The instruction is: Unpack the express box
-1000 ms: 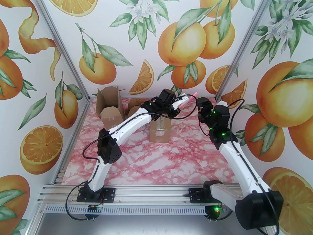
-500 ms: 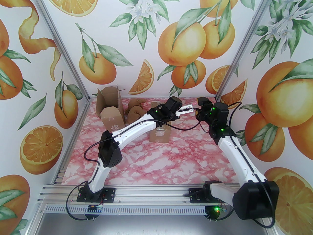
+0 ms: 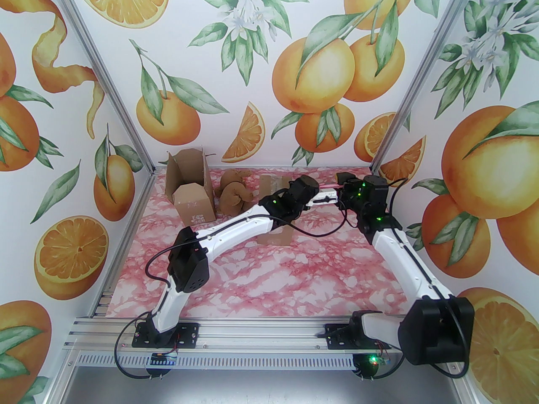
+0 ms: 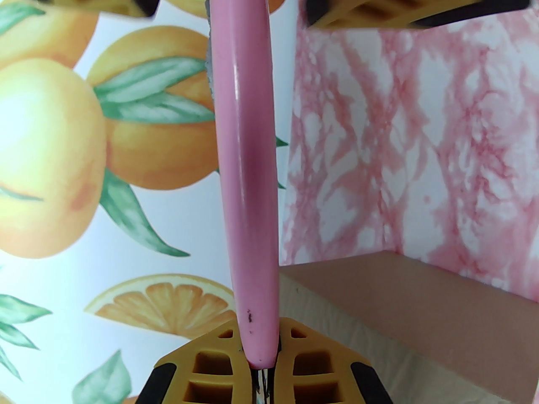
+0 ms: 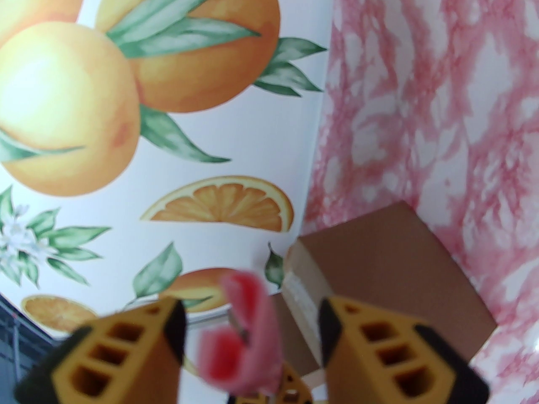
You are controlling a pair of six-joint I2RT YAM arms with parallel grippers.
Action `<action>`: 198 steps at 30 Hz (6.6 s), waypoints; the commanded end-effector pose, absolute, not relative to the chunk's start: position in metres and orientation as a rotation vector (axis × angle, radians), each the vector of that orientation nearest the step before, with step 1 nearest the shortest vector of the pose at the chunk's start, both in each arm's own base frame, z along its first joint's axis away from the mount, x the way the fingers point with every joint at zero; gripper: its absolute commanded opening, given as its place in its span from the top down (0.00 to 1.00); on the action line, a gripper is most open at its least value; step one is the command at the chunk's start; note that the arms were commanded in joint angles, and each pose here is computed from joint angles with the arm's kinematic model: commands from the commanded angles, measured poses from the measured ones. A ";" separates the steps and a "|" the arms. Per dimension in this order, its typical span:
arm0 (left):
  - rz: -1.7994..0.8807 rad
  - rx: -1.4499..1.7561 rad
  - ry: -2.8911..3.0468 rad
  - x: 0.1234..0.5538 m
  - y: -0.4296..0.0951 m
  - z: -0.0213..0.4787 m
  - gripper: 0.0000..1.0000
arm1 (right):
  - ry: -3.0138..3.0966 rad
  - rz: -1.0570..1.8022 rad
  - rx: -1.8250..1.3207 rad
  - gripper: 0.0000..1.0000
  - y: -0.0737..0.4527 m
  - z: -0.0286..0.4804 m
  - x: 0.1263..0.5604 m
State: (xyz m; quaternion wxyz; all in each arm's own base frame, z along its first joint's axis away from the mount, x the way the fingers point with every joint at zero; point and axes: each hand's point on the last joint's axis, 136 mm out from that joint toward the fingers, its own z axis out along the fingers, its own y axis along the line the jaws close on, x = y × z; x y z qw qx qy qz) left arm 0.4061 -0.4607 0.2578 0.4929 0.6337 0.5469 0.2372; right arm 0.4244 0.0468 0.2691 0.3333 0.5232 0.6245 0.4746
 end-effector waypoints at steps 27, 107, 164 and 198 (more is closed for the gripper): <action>-0.550 1.277 1.657 0.339 -0.380 0.364 0.08 | 1.461 1.361 0.427 1.00 0.090 0.338 0.466; -0.803 0.715 1.712 0.527 -0.304 0.344 0.04 | 1.458 0.732 -0.099 1.00 0.187 0.342 0.441; -1.180 0.693 1.985 0.508 -0.301 0.229 0.26 | 1.631 0.304 0.102 1.00 0.227 0.335 0.511; -1.161 0.726 2.176 0.465 -0.308 0.168 0.34 | 1.573 0.032 0.155 1.00 0.228 0.296 0.537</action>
